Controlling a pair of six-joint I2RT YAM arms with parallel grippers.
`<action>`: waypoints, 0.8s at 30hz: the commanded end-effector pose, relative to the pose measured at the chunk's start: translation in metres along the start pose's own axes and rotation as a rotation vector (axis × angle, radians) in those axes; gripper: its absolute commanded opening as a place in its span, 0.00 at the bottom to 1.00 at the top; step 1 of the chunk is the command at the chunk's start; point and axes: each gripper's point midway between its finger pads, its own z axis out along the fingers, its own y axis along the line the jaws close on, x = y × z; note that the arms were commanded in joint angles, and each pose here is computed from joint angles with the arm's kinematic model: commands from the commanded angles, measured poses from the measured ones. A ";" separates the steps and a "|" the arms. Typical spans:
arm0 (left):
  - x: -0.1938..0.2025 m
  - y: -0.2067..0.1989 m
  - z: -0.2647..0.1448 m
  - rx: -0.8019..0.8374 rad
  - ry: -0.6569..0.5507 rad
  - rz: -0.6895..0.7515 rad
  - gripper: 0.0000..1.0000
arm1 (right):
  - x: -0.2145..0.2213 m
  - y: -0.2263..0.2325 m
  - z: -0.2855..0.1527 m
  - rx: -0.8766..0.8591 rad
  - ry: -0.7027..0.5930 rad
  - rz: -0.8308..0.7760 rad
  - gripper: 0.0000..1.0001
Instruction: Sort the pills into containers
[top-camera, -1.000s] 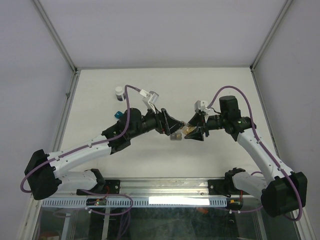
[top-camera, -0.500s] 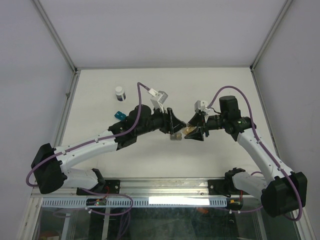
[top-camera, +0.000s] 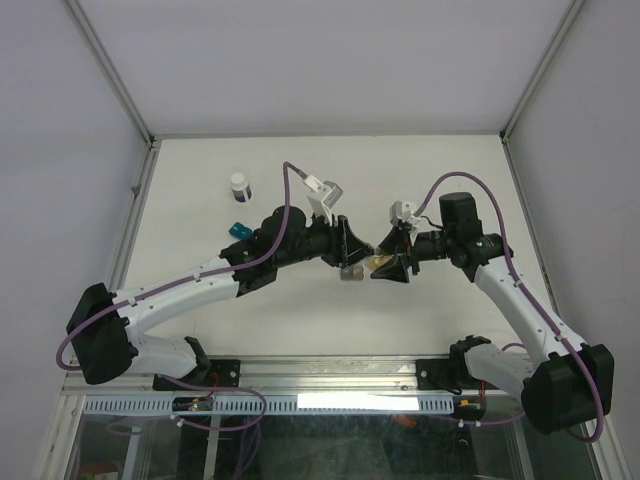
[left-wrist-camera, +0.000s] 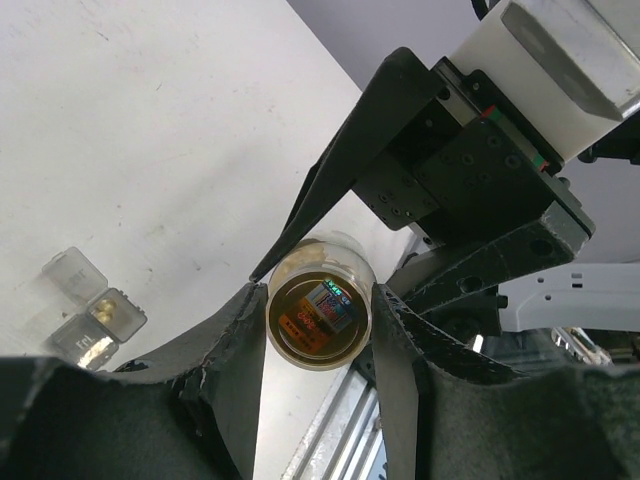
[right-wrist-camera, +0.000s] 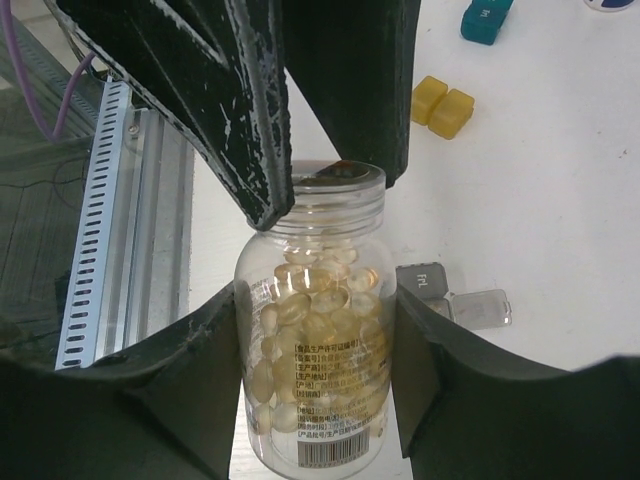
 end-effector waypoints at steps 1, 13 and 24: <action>0.002 -0.029 0.002 0.135 0.048 0.060 0.30 | -0.028 -0.003 -0.002 -0.005 -0.057 -0.110 0.00; 0.062 -0.034 -0.004 0.560 0.223 0.680 0.30 | -0.030 -0.001 -0.003 -0.006 -0.062 -0.118 0.00; 0.034 -0.013 -0.002 0.758 0.187 1.080 0.49 | -0.032 0.000 -0.003 -0.009 -0.065 -0.123 0.00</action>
